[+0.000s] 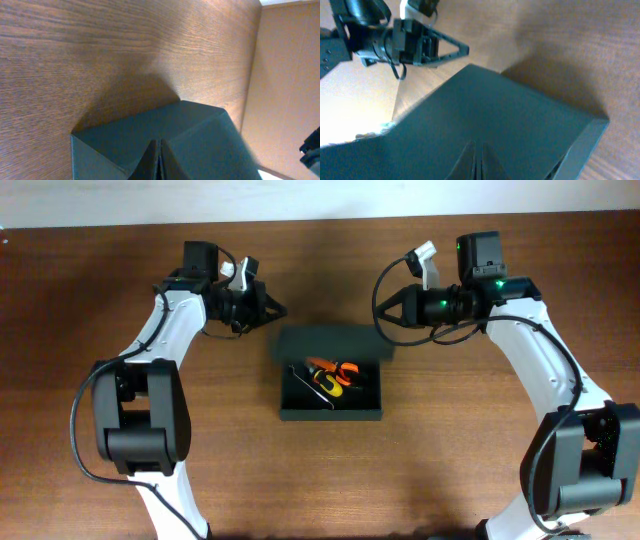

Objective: Pack container
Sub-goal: 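Press the lid down closed and lift both grippers away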

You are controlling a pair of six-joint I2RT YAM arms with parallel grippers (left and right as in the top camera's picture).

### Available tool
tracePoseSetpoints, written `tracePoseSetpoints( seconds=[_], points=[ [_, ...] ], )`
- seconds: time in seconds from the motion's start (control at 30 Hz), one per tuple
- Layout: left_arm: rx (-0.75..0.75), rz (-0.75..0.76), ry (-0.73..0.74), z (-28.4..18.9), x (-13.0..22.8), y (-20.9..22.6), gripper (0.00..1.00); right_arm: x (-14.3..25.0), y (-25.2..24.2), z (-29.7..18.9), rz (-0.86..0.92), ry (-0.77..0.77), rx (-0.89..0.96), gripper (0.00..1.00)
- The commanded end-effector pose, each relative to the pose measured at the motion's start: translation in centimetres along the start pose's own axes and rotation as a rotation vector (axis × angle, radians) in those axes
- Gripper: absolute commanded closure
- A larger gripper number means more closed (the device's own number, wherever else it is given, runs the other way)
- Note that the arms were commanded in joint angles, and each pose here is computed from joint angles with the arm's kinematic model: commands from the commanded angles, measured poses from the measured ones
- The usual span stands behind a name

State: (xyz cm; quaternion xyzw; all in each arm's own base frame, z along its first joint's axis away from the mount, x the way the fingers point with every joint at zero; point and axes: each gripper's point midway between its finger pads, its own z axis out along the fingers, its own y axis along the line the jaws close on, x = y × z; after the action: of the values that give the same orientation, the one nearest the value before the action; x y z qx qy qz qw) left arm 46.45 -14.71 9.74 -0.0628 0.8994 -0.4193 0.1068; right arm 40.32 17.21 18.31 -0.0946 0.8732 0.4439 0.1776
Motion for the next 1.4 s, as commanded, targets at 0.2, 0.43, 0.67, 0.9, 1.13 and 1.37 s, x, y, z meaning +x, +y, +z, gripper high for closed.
tracePoseSetpoints(
  seconds=[0.2,0.43,0.67,0.9,1.13,1.37],
  points=[
    [-0.104,0.037,-0.050,-2.3,-0.4,-0.1,0.98,1.5,0.0,-1.2,-0.026,0.042,0.114,0.96],
    [-0.247,0.024,-0.062,-3.7,0.1,1.5,0.98,2.9,-0.7,-1.3,-0.046,0.084,0.285,0.96],
    [-0.293,0.065,-0.105,-5.7,0.0,0.4,0.98,3.6,0.7,-2.8,-0.101,0.073,0.383,0.96],
    [-0.291,0.091,-0.134,-7.6,0.4,-1.4,0.01,3.7,2.1,-4.6,-0.124,0.039,0.400,0.01],
    [-0.287,0.098,-0.145,-9.6,1.5,-3.2,0.01,4.5,3.0,-5.5,-0.113,0.047,0.399,0.01],
    [-0.294,0.084,-0.127,-11.6,3.8,-4.6,0.01,6.9,3.1,-6.1,-0.069,0.123,0.407,0.01]
  ],
)
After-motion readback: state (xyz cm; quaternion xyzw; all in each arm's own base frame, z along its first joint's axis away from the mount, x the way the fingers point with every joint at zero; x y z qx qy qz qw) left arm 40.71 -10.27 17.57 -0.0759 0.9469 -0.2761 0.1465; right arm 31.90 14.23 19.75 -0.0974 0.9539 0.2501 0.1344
